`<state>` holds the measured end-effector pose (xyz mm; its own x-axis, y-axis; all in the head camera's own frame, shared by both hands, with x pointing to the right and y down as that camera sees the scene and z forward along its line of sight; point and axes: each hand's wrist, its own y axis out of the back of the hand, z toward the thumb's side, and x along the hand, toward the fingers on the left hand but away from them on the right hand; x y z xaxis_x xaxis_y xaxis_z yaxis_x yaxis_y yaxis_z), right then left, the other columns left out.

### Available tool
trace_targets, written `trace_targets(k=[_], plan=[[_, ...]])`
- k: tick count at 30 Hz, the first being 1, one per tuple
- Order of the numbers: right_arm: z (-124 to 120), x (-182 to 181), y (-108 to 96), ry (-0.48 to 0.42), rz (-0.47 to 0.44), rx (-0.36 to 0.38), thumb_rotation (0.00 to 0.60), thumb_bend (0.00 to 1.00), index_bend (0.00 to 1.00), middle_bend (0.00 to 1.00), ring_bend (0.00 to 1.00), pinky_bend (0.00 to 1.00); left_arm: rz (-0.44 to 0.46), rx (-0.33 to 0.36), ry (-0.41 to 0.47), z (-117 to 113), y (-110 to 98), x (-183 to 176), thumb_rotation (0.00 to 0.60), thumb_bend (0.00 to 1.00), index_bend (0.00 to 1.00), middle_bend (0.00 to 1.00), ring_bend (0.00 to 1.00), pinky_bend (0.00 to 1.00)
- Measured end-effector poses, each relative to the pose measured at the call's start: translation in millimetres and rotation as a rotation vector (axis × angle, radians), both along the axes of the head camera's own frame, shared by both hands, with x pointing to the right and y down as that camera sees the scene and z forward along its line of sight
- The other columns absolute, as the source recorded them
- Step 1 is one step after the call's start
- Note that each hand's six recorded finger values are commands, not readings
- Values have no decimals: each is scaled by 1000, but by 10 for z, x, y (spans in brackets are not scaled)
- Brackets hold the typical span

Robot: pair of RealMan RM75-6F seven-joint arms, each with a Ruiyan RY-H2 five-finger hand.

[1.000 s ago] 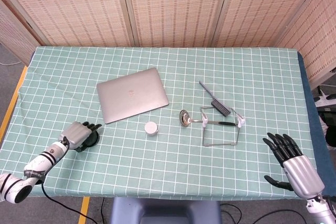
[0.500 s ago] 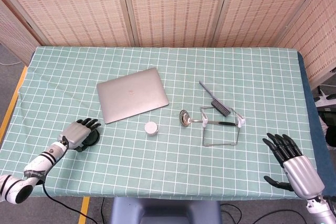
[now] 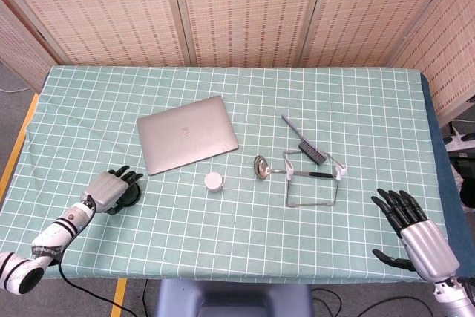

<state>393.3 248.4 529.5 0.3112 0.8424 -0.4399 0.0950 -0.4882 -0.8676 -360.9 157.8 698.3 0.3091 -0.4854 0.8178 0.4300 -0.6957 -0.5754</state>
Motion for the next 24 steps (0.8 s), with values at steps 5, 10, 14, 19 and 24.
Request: trace_targets(k=[5, 10, 14, 19, 24], plan=[[-3, -1, 2, -1, 2, -2, 600, 92, 0, 0, 0, 0, -6, 24, 22, -4, -13, 6, 600, 354, 452, 462, 314, 487], [6, -5, 4, 2, 1, -7, 600, 93, 0, 0, 0, 0, -21, 45, 45, -17, -34, -2, 600, 361, 488, 517, 370, 563], [8, -6, 5, 3, 1, -9, 600, 93, 0, 0, 0, 0, -29, 61, 58, -52, -56, -2, 600, 358, 504, 534, 385, 572], [1, -3, 8, 9, 2, -4, 600, 93, 0, 0, 0, 0, -67, 106, 92, -179, -166, -3, 600, 357, 509, 552, 406, 610], [-13, 2, 8, 9, 4, -1, 600, 92, 0, 0, 0, 0, -150, 141, 84, -234, -313, -135, 600, 357, 489, 547, 410, 614]])
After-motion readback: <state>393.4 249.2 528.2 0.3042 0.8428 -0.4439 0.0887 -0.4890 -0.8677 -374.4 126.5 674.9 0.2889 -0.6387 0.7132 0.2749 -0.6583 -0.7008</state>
